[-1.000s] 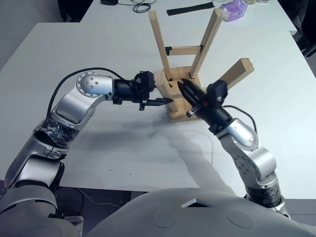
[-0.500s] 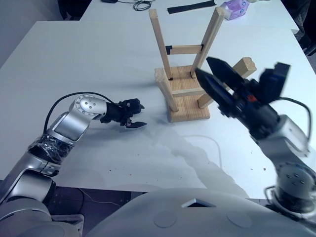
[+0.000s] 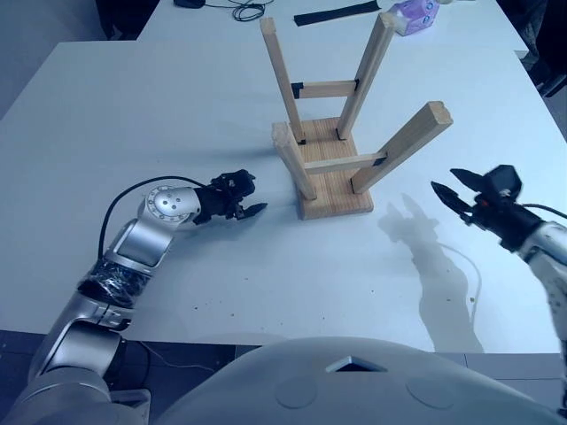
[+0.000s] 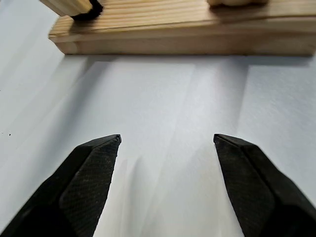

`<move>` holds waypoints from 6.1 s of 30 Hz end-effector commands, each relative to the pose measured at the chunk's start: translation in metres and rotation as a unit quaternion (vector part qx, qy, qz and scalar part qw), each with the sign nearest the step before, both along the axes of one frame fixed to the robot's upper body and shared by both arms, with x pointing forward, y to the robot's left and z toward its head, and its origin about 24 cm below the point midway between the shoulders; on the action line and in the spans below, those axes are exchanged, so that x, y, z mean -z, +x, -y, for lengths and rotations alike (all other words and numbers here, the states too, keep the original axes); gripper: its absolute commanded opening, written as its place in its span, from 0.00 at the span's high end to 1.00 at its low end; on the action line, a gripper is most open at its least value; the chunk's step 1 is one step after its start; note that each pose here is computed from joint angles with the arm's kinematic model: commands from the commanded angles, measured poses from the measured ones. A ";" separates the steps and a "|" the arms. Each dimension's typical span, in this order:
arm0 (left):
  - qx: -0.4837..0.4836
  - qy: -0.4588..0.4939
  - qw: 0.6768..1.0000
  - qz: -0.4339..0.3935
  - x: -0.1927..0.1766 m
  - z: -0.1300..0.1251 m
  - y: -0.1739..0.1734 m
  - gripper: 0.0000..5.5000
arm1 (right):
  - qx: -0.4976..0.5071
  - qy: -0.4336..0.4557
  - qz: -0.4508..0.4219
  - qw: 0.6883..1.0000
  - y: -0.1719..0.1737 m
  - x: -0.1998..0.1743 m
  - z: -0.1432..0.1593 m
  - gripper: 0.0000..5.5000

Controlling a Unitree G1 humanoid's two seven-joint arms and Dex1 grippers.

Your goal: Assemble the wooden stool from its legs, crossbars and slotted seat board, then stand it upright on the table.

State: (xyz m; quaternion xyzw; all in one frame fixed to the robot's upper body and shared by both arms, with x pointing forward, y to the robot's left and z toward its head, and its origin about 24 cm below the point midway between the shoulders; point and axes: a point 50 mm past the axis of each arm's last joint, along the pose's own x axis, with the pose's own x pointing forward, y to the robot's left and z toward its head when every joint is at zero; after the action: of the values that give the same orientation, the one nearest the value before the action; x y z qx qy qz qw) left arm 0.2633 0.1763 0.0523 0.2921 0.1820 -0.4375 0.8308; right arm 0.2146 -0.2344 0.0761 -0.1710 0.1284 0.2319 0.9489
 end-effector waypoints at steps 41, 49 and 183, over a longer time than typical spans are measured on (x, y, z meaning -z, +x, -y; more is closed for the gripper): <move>-0.247 -0.204 0.938 0.133 -0.048 -0.026 -0.049 0.36 | 0.172 0.078 0.119 0.975 -0.050 -0.030 -0.039 0.60; -0.314 -0.241 0.908 0.135 -0.052 -0.012 -0.056 0.23 | 0.234 0.108 0.152 0.954 -0.044 -0.040 -0.049 0.44; -0.107 -0.400 0.901 0.126 -0.145 -0.027 0.017 0.38 | -0.020 -0.104 -0.064 0.992 -0.060 0.011 -0.055 0.44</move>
State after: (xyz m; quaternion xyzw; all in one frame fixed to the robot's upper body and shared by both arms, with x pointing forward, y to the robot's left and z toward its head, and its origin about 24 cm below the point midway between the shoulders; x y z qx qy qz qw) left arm 0.2845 0.2053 0.2180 -0.0739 -0.0941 -0.3318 0.9357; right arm 0.1638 -0.1757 0.0653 -0.2406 0.1804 0.1866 0.9353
